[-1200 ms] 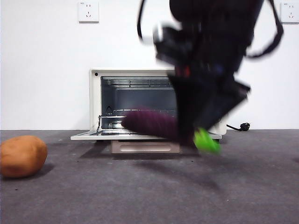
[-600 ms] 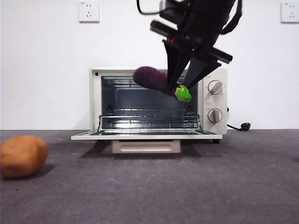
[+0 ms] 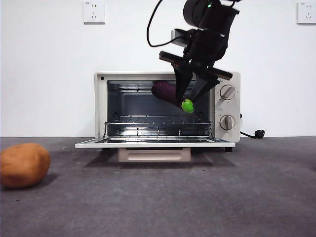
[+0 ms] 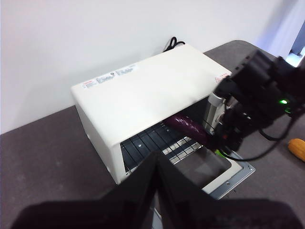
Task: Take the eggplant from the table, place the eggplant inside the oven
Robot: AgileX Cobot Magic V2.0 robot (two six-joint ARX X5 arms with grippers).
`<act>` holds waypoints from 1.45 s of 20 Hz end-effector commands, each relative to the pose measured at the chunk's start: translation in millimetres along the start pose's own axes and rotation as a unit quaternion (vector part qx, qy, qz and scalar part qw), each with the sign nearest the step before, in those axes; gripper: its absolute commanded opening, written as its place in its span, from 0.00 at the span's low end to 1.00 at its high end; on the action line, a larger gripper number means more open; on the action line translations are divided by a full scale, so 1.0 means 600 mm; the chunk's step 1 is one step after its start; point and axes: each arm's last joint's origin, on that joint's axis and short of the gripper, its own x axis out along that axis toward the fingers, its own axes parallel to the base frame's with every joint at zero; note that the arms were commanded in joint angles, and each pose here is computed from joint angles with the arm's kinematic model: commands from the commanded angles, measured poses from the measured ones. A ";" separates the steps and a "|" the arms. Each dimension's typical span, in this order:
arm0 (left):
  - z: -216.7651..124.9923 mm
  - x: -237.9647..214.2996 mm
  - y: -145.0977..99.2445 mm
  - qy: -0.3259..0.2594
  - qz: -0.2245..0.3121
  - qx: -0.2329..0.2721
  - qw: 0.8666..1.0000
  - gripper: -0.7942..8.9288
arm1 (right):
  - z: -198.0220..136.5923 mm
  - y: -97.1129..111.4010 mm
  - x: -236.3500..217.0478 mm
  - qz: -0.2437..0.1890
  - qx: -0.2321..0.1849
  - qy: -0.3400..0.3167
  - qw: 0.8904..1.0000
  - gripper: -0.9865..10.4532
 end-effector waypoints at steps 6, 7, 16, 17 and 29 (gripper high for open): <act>-0.005 0.006 -0.001 0.011 -0.004 0.003 1.000 0.08 | 0.017 -0.038 0.051 -0.010 0.045 -0.020 0.999 0.08; -0.005 0.006 -0.001 0.011 -0.004 0.003 1.000 0.08 | 0.016 -0.043 0.052 -0.011 0.047 -0.017 0.999 0.08; -0.006 0.006 -0.001 0.014 -0.004 0.003 1.000 0.08 | 0.017 -0.046 0.056 -0.028 0.057 -0.022 0.998 0.23; -0.006 0.006 -0.001 0.016 -0.004 0.003 1.000 0.08 | 0.016 -0.046 0.056 -0.028 0.057 -0.020 0.998 0.23; -0.009 0.006 -0.002 0.025 -0.006 0.007 1.000 0.08 | 0.015 -0.043 0.051 -0.028 0.055 -0.013 0.998 0.44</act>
